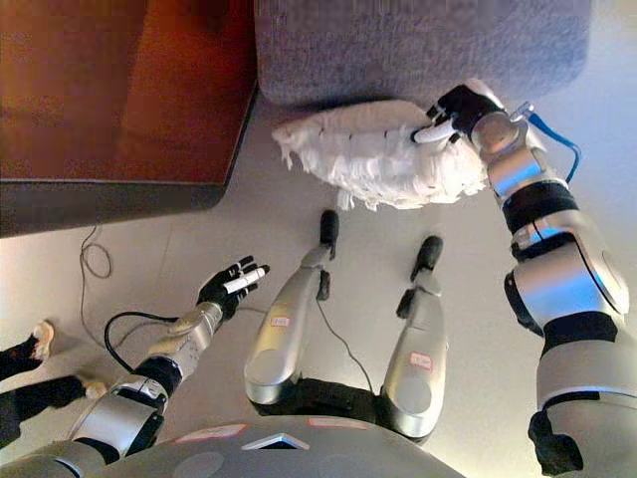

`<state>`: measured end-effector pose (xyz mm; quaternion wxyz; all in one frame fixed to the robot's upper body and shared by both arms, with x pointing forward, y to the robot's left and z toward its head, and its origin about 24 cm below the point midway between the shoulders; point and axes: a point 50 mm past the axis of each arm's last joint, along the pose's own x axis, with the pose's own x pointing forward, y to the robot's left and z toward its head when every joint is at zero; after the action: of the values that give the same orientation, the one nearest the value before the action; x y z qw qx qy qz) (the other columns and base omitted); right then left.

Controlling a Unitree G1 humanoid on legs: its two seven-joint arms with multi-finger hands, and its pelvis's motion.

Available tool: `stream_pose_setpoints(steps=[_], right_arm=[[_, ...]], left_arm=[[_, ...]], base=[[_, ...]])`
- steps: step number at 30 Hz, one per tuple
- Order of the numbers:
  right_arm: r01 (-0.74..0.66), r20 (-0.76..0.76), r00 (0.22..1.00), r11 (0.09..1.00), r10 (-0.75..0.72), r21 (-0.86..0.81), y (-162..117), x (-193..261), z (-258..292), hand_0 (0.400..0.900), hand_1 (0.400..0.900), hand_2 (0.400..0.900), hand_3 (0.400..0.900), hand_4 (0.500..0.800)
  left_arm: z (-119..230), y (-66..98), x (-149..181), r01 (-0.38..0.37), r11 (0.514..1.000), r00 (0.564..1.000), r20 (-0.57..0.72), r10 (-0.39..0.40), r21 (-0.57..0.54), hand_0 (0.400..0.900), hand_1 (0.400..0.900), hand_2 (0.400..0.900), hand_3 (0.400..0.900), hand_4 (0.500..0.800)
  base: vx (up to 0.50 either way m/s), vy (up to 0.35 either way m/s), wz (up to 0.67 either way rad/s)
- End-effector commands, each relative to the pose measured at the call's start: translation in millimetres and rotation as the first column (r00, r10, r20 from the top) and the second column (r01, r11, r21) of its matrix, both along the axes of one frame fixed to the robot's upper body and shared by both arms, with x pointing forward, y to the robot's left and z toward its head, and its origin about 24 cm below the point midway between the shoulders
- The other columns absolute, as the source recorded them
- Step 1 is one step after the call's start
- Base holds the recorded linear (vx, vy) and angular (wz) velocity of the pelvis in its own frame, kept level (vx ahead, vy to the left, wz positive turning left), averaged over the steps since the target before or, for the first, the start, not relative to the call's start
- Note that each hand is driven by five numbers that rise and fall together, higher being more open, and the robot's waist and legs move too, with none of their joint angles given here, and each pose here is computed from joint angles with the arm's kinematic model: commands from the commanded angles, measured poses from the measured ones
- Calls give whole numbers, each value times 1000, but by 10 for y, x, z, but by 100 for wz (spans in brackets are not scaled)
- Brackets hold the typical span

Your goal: Pick up the pillow and put it on the sofa.

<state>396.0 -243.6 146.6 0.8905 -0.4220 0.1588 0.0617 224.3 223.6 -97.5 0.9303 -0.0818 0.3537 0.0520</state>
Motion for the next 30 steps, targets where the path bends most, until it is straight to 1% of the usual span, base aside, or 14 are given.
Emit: stream_pose_setpoints(steps=[1, 7, 9, 10, 12, 15, 19, 23, 26, 30], right_arm=[[-187, 228, 957, 982, 177, 23, 142, -10, 705, 400, 400, 400, 400, 500], [-268, 187, 949, 961, 253, 62, 171, -146, 535, 400, 400, 400, 400, 500], [-298, 142, 948, 951, 284, 85, 166, -216, 409, 400, 400, 400, 400, 500], [-305, 137, 947, 948, 292, 87, 162, -229, 390, 400, 400, 400, 400, 500], [-334, 98, 941, 936, 324, 110, 158, -298, 316, 400, 400, 400, 400, 500], [-370, 88, 928, 918, 361, 140, 174, -371, 325, 400, 400, 400, 400, 500], [-416, 88, 909, 893, 406, 170, 194, -433, 410, 400, 400, 400, 400, 500], [-458, 83, 888, 856, 452, 241, 170, -480, 547, 400, 400, 400, 400, 500], [-481, 126, 876, 825, 465, 298, 182, -485, 693, 400, 400, 400, 400, 500], [-496, 199, 868, 796, 454, 347, 204, -454, 919, 400, 400, 400, 400, 500]], left_arm=[[-173, 396, -438, 8, 992, 986, -167, 14, 126, 900, 900, 900, 900, 800], [-283, 524, -726, 14, 985, 958, -283, 36, 172, 900, 900, 900, 900, 800], [-336, 591, -901, 10, 981, 938, -341, 57, 191, 900, 900, 900, 900, 800], [-343, 603, -931, 10, 981, 935, -350, 60, 195, 900, 900, 900, 900, 800], [-379, 656, -1081, 13, 976, 914, -398, 76, 215, 900, 900, 900, 900, 800], [-400, 717, -1218, 22, 972, 892, -444, 86, 233, 900, 900, 900, 900, 800], [-435, 730, -1359, 29, 970, 868, -487, 95, 241, 900, 900, 900, 900, 800], [-475, 731, -1528, 40, 970, 840, -534, 96, 238, 900, 900, 900, 900, 800], [-497, 727, -1624, 43, 972, 818, -566, 99, 232, 900, 900, 900, 900, 800], [-513, 724, -1692, 35, 973, 804, -585, 109, 229, 900, 900, 900, 900, 800]], base=[[117, -86, 5], [135, -80, 2], [175, -60, 1], [163, -44, 2], [179, -50, 3], [163, -42, 2], [137, -9, -1], [129, -5, 0], [89, 20, 0], [66, 15, 2]])
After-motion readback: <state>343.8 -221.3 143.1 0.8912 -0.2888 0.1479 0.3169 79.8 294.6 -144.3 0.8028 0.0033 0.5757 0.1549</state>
